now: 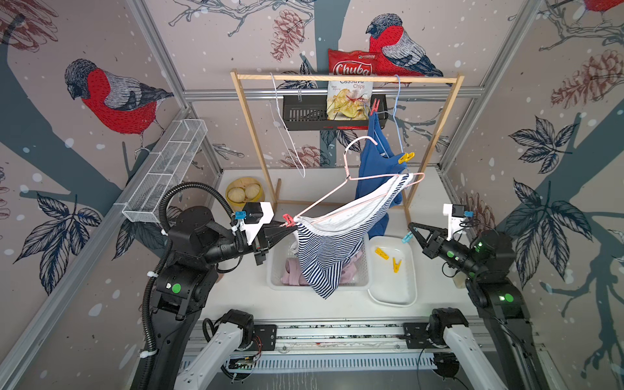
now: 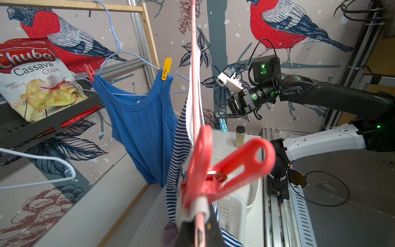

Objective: Remove the clothespins securing tank tops to the hanger
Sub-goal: Place the clothespin in the storage box.

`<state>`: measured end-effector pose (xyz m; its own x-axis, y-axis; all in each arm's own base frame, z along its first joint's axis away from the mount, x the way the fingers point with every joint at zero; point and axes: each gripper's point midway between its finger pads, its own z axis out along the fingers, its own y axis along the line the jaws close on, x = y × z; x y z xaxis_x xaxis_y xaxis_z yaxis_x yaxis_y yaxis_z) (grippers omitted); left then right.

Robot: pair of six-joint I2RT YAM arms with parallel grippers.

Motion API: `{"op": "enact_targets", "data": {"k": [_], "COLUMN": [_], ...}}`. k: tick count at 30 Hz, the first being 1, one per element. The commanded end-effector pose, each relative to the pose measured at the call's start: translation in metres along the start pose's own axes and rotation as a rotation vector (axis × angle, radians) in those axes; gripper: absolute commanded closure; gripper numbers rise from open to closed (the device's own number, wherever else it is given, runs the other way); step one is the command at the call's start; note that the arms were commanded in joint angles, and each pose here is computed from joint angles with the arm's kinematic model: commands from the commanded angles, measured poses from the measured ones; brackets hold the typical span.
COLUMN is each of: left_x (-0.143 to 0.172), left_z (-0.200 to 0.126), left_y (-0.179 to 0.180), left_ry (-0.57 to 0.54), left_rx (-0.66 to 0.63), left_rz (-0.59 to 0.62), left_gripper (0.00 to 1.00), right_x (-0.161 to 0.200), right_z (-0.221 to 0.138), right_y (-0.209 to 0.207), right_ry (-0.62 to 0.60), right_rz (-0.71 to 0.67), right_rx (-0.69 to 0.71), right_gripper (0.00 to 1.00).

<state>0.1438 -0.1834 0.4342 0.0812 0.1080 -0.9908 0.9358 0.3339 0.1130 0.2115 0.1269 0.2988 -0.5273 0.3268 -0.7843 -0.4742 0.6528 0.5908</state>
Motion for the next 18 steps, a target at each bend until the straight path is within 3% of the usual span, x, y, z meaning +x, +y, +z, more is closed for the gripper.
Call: {"op": "enact_targets", "data": {"k": [1,7,11,15,18], "left_x": [-0.007,-0.007,-0.013,-0.017,-0.018], "left_z": [-0.004,-0.011,-0.013,-0.014,-0.014], "left_y": [0.004,0.012,0.014,0.021,0.023], "left_ry": [-0.010,0.024,0.038,0.061,0.065], "left_rx": [-0.049,-0.132,-0.144,-0.180,-0.186], "left_rz": [0.031,0.020,-0.008,-0.018,-0.016], "left_gripper": [1.00,1.00,1.00,1.00,1.00], "right_x": [0.007,0.057,0.083,0.099,0.101], "right_z": [0.012,0.058,0.082,0.085,0.080], "right_y": [-0.022,-0.034,-0.038,-0.065,-0.073], "right_ry": [-0.014,0.103,0.158,0.203,0.180], "right_rz": [0.064,0.057,0.012,0.027,0.038], "right_rx": [0.086,0.189,0.334,0.518,0.552], "right_gripper": [1.00,1.00,1.00,1.00,1.00]}}
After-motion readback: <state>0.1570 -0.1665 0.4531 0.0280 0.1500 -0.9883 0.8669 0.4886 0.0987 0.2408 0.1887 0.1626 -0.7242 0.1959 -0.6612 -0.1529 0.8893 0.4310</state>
